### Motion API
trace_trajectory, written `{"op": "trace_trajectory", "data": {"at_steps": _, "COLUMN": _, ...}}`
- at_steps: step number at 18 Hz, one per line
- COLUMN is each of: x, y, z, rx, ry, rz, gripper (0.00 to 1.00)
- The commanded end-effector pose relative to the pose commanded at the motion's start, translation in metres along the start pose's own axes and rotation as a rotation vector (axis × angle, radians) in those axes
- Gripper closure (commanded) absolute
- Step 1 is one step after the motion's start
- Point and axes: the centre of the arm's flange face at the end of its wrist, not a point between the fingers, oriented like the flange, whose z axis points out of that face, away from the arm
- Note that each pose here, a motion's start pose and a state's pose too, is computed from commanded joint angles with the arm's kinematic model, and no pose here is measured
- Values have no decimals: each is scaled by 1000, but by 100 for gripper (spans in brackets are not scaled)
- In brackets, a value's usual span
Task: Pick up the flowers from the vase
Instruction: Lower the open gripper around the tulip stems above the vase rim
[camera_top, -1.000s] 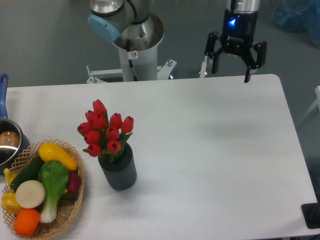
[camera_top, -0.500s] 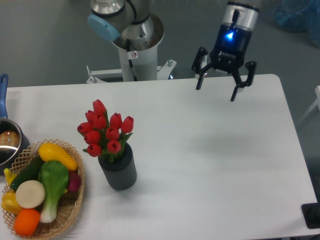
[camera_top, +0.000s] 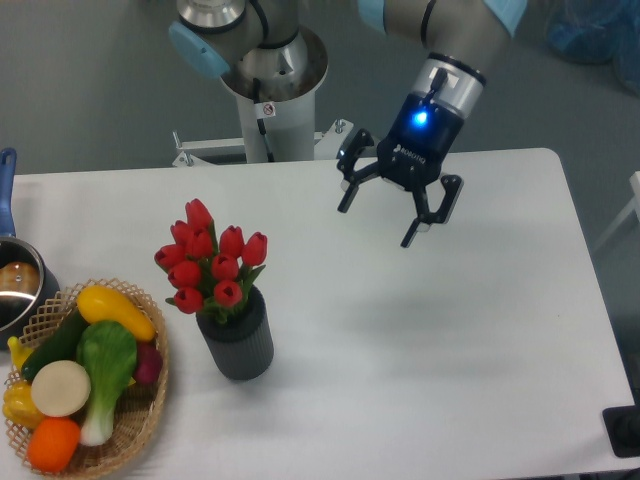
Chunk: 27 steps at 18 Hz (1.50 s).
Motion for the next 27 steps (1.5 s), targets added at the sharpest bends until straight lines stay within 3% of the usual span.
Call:
{"op": "trace_trajectory", "data": {"at_steps": 6, "x": 5, "y": 1, "z": 28, "rx": -3, "ry": 55, "rz": 17, "gripper": 0}}
{"op": "trace_trajectory", "data": {"at_steps": 15, "x": 25, "y": 34, "z": 73, "rx": -2, "ry": 157, "rz": 231, "gripper": 0}}
{"op": "trace_trajectory", "data": {"at_steps": 21, "x": 59, "y": 45, "z": 98, "rx": 12, "ry": 226, "rz": 246, "gripper": 0}}
{"op": "trace_trajectory", "data": {"at_steps": 27, "x": 78, "y": 36, "z": 116, "rx": 87, "ry": 268, "rz": 224, "gripper": 0}}
